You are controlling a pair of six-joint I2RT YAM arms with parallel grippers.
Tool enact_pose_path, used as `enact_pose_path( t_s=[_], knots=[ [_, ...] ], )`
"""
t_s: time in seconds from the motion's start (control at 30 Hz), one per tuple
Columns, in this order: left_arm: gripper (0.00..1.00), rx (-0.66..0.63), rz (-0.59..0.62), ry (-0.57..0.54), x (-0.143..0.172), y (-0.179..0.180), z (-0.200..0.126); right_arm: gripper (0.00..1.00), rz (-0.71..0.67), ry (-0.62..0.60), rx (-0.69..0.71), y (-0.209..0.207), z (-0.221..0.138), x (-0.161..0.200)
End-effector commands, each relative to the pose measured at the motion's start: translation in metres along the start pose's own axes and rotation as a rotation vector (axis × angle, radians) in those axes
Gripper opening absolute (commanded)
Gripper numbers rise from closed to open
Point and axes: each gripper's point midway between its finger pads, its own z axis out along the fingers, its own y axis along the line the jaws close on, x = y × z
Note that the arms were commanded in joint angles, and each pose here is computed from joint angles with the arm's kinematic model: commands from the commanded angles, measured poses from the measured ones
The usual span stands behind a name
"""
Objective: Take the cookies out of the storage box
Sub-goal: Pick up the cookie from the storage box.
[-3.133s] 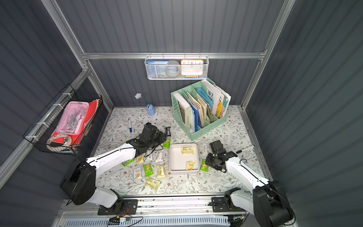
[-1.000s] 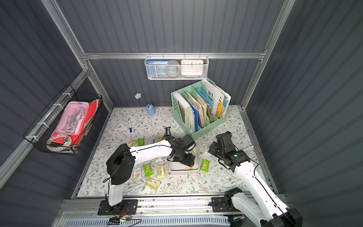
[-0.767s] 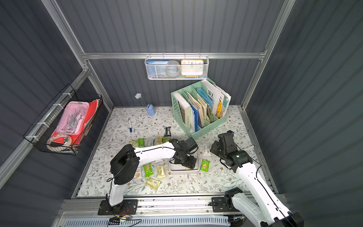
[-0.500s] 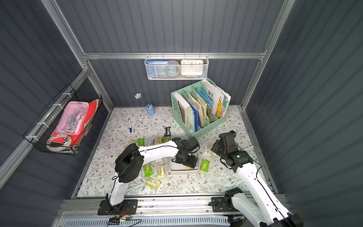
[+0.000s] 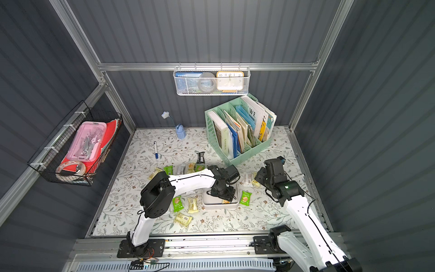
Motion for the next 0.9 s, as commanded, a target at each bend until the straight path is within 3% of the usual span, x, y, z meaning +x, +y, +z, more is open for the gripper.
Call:
enact_pose_path(
  t_s=[0.0, 0.47, 0.87],
  knots=[
    [0.66, -0.075, -0.039, 0.04, 0.014, 0.019, 0.008, 0.56, 0.016, -0.003, -0.041, 0.006, -0.008, -0.006],
    [0.43, -0.34, -0.056, -0.039, -0.001, 0.062, -0.002, 0.55, 0.053, -0.038, -0.05, -0.001, -0.022, -0.01],
    [0.39, -0.295, -0.049, -0.135, -0.021, 0.046, -0.042, 0.55, 0.051, -0.055, -0.053, -0.004, -0.029, -0.013]
  ],
)
